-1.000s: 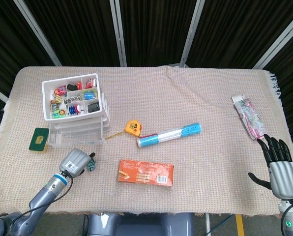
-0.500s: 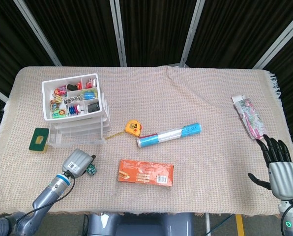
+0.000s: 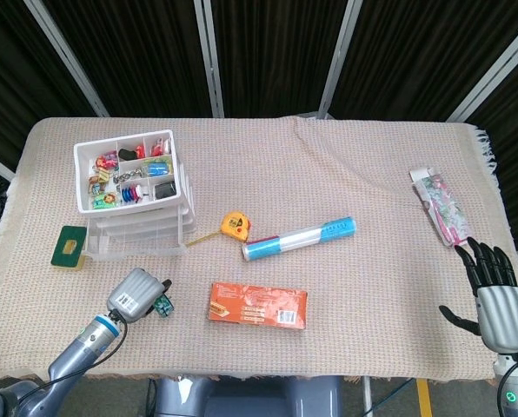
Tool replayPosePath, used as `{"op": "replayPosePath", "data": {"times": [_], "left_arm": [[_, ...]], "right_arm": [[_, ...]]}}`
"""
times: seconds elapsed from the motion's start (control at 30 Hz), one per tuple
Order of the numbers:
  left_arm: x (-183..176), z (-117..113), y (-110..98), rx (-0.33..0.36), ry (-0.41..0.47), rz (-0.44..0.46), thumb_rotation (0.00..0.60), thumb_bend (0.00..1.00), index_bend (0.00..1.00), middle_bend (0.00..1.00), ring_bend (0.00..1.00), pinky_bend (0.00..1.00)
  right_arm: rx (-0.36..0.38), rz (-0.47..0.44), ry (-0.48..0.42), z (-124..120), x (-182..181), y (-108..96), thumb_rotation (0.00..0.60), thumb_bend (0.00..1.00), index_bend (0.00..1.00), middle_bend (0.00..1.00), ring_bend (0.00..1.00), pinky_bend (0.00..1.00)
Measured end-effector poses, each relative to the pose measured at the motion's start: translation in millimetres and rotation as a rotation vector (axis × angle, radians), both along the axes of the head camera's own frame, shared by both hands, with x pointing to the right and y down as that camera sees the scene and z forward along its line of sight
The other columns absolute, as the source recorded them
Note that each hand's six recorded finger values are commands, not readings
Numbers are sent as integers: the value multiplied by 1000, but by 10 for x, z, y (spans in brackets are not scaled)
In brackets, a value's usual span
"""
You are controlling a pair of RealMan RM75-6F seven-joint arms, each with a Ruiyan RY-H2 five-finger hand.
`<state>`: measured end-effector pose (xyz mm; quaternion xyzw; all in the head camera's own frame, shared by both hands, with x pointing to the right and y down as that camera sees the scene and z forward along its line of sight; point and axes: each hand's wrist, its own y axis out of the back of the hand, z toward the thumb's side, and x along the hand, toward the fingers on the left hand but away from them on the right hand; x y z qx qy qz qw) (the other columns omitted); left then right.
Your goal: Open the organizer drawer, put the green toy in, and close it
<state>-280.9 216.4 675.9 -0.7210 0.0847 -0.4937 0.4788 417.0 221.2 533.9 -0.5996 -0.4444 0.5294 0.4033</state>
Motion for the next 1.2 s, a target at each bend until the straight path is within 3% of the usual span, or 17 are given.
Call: {"op": "replayPosePath", "data": {"times": [0.23,0.47,0.8,0.97,1.2], "left_arm": [[-48,-339,37,38,78,19,600,327,569,865,847,693],[-91,-745,-68,88,143,9,600,329,567,865,848,693],[-130,-1257,-468,192,189,-47,600,327,567,865,848,693],[-183,-1335,-676,211,184,-105,600,328,563,865,848,693],[-367,-1184,-954,179,119,-219,600,327,561,864,848,693]], "right_arm": [[6,3,-1,-22,11,-4,600,6,93,0,0,19],[27,-5,-9,-83,-30,-2,600,5,93,0,0,19],[61,-18,-22,-198,-68,17,600,5,92,0,0,19],[63,-24,-24,-211,-84,27,600,5,92,0,0,19],[61,-25,-22,-204,-88,30,600,6,92,0,0,19]]}}
